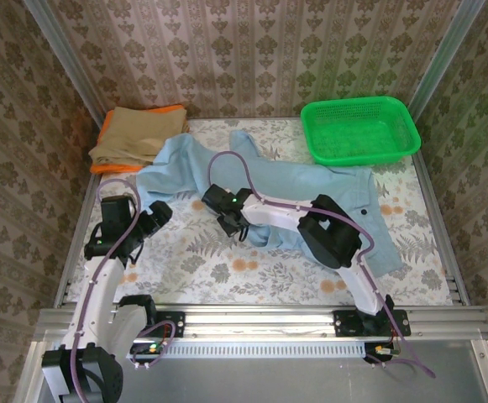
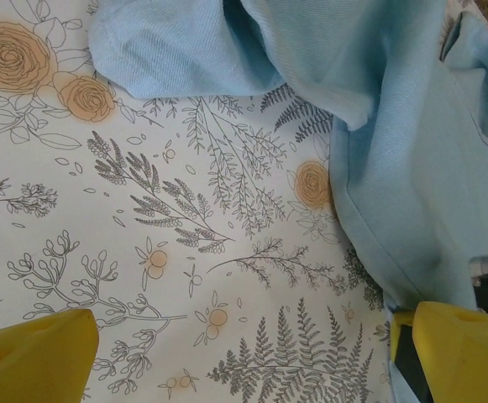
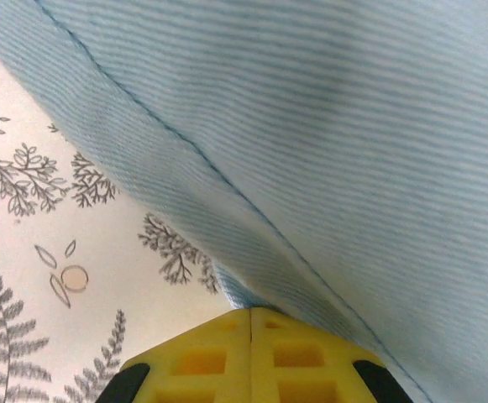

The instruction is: Fold and stack the trousers

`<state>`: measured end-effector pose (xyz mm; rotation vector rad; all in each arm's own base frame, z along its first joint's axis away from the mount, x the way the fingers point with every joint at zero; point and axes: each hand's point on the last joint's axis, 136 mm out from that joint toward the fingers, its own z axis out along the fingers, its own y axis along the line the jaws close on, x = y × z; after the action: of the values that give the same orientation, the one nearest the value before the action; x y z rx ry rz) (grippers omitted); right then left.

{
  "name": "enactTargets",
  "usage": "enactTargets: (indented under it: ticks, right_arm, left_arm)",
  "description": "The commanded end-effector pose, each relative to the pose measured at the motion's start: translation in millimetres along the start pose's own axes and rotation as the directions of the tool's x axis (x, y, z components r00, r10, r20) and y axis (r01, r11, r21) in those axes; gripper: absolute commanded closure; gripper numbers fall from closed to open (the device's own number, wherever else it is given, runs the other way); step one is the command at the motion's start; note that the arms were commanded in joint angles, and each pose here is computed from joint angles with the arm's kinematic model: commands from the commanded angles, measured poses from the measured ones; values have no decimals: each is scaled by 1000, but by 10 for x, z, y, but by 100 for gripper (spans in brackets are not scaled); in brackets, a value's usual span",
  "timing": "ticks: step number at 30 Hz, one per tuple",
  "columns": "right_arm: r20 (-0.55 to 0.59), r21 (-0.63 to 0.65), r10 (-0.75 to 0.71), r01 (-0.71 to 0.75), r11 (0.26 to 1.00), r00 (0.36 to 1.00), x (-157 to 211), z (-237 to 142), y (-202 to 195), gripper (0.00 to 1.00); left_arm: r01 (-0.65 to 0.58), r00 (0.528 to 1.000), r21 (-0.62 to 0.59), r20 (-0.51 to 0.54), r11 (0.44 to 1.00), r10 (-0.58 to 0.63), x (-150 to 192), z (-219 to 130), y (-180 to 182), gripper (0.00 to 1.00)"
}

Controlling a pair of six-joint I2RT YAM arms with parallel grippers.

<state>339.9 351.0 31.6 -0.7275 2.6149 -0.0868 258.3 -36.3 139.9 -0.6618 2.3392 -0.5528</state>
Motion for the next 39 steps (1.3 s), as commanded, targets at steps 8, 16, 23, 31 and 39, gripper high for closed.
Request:
enactTargets:
  ticks: [8,16,23,31,39]
  right_arm:
    - [248,-144,-34,72,987,968,-323,-1560,97,100]
    - [342,-387,-9,150,910,940,-162,-2457,236,100]
    - [208,-290,300,-234,928,931,-164,-1707,-1101,100]
    - [20,-109,539,-534,838,842,-77,-461,-2012,80]
    - [202,-93,433,-422,902,879,-239,-1291,-1695,68]
  left_arm:
    - [-22,999,45,33,999,20,-109,-115,-131,6]
    - [-11,1000,53,29,999,10,-76,-105,-123,7]
    - [4,1000,59,30,998,-6,-108,-9,-130,7]
    - [8,999,73,-38,997,-5,-86,217,-227,7]
    - [-189,976,41,-99,981,193,502,93,-364,17]
